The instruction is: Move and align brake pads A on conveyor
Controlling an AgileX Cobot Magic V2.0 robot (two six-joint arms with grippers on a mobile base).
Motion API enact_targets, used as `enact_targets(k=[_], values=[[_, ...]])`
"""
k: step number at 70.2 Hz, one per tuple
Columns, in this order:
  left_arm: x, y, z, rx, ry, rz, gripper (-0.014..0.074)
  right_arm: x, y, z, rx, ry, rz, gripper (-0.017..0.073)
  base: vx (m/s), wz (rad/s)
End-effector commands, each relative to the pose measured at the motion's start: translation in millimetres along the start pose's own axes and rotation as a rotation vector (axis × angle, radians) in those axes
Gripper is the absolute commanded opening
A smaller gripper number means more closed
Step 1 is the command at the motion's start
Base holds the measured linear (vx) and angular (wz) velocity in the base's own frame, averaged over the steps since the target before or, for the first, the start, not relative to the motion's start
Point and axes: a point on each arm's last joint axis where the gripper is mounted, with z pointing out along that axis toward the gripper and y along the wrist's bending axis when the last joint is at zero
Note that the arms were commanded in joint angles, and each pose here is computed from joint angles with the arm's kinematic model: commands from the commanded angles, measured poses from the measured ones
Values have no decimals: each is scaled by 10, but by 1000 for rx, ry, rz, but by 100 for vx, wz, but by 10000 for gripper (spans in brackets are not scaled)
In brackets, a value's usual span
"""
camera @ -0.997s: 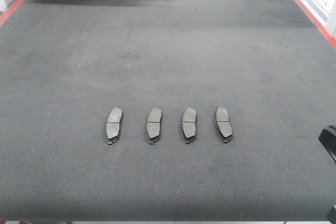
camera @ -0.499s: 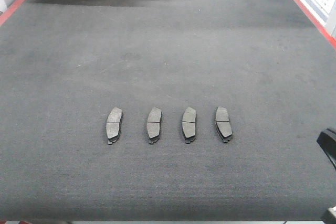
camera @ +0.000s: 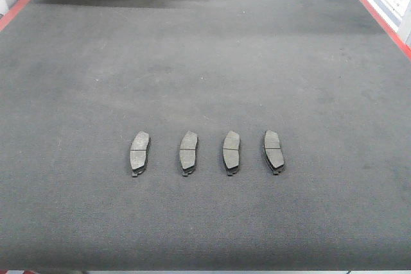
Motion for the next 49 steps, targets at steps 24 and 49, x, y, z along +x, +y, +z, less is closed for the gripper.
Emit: enact_targets(k=[24,49], values=[[-136,11,-28,-9,-107,-11,-6,14,-6,-3,8,-51,-25,-6,0,0],[-136,11,-28,-9,-107,-11,-6,12,-6,-3,8,-51,-25,-6,0,0]])
